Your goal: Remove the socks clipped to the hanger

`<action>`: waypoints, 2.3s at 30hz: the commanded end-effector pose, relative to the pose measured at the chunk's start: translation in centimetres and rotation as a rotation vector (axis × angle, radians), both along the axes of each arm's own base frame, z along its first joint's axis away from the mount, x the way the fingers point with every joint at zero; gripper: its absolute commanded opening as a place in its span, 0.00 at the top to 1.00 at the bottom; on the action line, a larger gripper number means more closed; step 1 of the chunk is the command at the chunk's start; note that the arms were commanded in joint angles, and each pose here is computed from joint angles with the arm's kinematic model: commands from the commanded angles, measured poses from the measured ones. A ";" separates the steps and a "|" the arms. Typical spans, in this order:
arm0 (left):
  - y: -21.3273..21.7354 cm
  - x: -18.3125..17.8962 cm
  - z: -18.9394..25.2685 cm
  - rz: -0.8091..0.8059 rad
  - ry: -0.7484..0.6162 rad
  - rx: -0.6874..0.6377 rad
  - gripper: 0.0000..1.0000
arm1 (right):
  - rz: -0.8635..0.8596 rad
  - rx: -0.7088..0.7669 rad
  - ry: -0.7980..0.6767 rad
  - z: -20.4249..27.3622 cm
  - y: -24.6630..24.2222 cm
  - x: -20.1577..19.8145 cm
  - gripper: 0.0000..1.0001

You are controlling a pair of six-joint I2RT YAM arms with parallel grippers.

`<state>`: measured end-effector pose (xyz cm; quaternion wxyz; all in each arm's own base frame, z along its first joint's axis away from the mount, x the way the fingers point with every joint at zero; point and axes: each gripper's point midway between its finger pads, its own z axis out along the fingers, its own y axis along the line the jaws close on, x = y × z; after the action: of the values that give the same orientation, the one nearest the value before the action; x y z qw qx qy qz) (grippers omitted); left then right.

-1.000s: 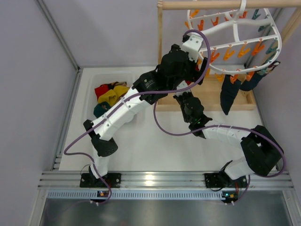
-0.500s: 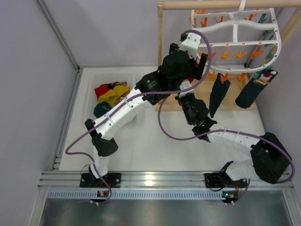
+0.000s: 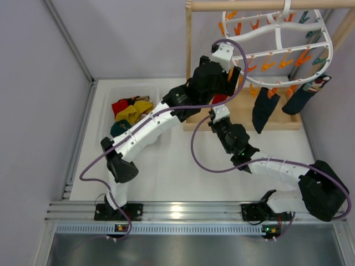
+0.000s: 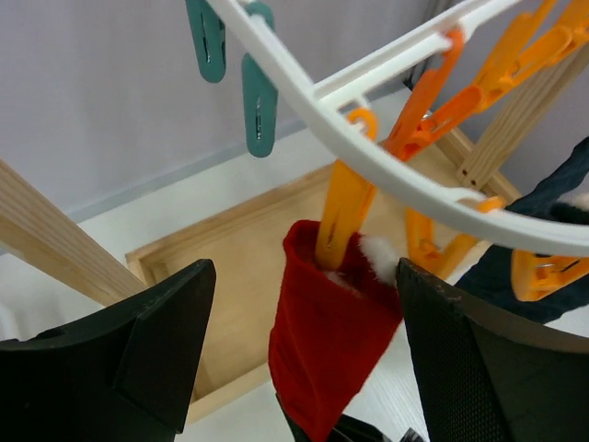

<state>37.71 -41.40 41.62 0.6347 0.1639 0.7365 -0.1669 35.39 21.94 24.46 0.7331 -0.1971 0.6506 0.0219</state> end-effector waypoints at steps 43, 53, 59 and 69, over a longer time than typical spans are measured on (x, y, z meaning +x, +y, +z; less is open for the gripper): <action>-3.0 -8.2 5.7 -1.063 0.162 -0.368 0.19 | 0.708 0.197 0.115 7.4 -2.9 -16.1 1.00; -5.1 -7.9 6.8 -1.104 0.140 -0.483 0.20 | 0.697 0.195 0.096 8.3 -3.5 -17.1 1.00; -6.2 -6.8 5.6 -1.077 0.178 -0.512 0.20 | 0.723 0.190 0.071 9.2 -3.4 -17.8 1.00; -7.6 -6.3 6.2 -1.095 0.176 -0.597 0.23 | 0.775 0.186 0.078 9.4 -2.9 -18.6 1.00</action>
<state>32.11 -49.17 43.86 0.3789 0.3152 0.5711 -0.6565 18.26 18.68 32.31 0.6617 -0.3382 0.5736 0.3446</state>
